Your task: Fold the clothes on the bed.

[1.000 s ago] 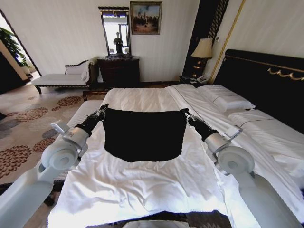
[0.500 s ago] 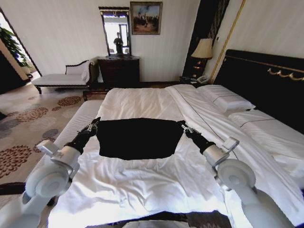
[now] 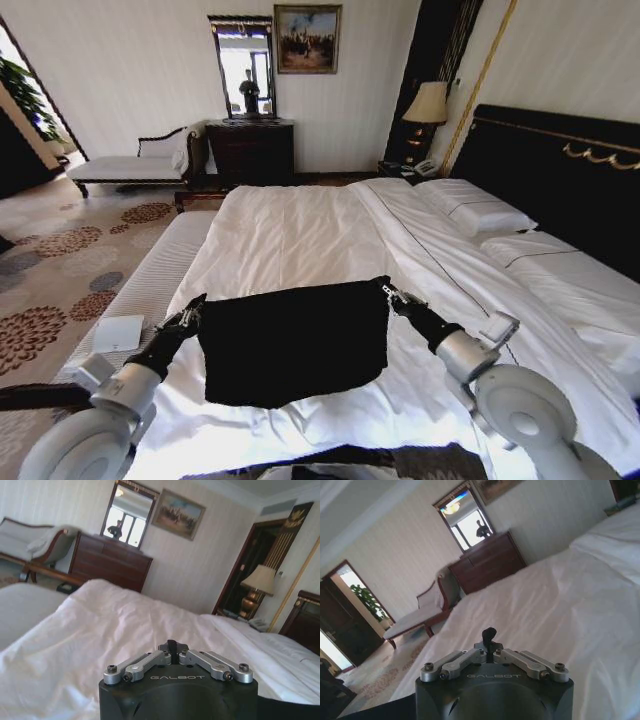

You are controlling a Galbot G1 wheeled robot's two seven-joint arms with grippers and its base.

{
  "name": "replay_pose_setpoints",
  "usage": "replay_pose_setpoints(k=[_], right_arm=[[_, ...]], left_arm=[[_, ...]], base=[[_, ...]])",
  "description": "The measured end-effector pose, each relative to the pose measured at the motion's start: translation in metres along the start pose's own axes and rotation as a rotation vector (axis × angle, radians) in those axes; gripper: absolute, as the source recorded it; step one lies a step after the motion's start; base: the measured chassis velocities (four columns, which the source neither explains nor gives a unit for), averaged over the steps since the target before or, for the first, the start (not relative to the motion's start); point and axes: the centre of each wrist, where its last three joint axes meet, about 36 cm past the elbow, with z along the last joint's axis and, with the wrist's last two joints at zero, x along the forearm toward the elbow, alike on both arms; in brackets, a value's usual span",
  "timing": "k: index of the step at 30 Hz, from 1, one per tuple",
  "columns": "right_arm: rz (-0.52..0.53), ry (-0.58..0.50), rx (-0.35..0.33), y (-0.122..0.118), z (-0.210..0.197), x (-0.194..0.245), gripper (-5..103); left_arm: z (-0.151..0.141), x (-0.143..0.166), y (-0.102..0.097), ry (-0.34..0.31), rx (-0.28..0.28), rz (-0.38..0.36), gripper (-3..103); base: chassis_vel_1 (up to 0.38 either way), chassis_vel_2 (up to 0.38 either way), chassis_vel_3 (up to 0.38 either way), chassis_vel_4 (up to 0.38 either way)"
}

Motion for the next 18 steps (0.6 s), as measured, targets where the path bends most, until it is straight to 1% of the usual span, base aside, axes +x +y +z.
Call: replay_pose_setpoints(k=[1, 2, 3, 4, 5, 6, 8, 9, 10, 12, 13, 14, 17, 18], right_arm=[[0.016, 0.014, -0.011, -0.008, 0.003, -0.011, 1], [0.016, 0.014, -0.011, -0.008, 0.003, -0.011, 1], [0.028, 0.027, -0.019, -0.014, 0.007, -0.022, 1], [0.043, 0.048, -0.027, -0.023, 0.013, -0.037, 1], [0.064, 0.077, -0.03, -0.035, 0.021, -0.064, 1], [0.064, 0.077, -0.03, -0.035, 0.021, -0.064, 1], [0.096, 0.102, -0.02, -0.052, 0.029, -0.1, 1], [0.109, 0.114, -0.017, -0.058, 0.034, -0.113, 1], [0.12, 0.132, -0.01, -0.066, 0.042, -0.139, 1], [0.13, 0.14, -0.001, -0.075, 0.047, -0.173, 1], [0.13, 0.14, -0.001, -0.075, 0.047, -0.173, 1], [0.133, 0.144, -0.001, -0.077, 0.049, -0.181, 1], [0.164, 0.141, 0.017, -0.092, 0.062, -0.237, 1], [0.164, 0.141, 0.017, -0.092, 0.062, -0.237, 1]], left_arm=[[0.003, -0.012, 0.003, 0.008, 0.008, 0.003, 2], [0.003, -0.012, 0.003, 0.008, 0.008, 0.003, 2], [0.008, -0.024, 0.008, 0.021, 0.015, -0.005, 2], [0.017, -0.041, 0.015, 0.049, 0.025, -0.019, 2], [0.031, -0.071, 0.029, 0.087, 0.033, -0.048, 2], [0.031, -0.071, 0.029, 0.087, 0.033, -0.048, 2], [0.04, -0.106, 0.041, 0.102, 0.034, -0.069, 2], [0.043, -0.117, 0.045, 0.102, 0.035, -0.078, 2], [0.051, -0.138, 0.054, 0.109, 0.037, -0.089, 2], [0.068, -0.166, 0.065, 0.128, 0.032, -0.1, 2], [0.068, -0.166, 0.065, 0.128, 0.032, -0.1, 2], [0.074, -0.174, 0.067, 0.133, 0.029, -0.107, 2], [0.098, -0.211, 0.07, 0.16, 0.032, -0.081, 2], [0.098, -0.211, 0.07, 0.16, 0.032, -0.081, 2]], base=[[0.0, 0.0, 0.0, 0.0], [0.0, 0.0, 0.0, 0.0], [0.0, 0.0, 0.0, 0.0], [0.0, 0.0, 0.0, 0.0], [0.0, 0.0, 0.0, 0.0], [0.0, 0.0, 0.0, 0.0], [0.0, 0.0, 0.0, 0.0], [0.0, 0.0, 0.0, 0.0], [0.0, 0.0, 0.0, 0.0], [0.0, 0.0, 0.0, 0.0], [0.0, 0.0, 0.0, 0.0], [0.0, 0.0, 0.0, 0.0], [0.0, 0.0, 0.0, 0.0], [0.0, 0.0, 0.0, 0.0]])
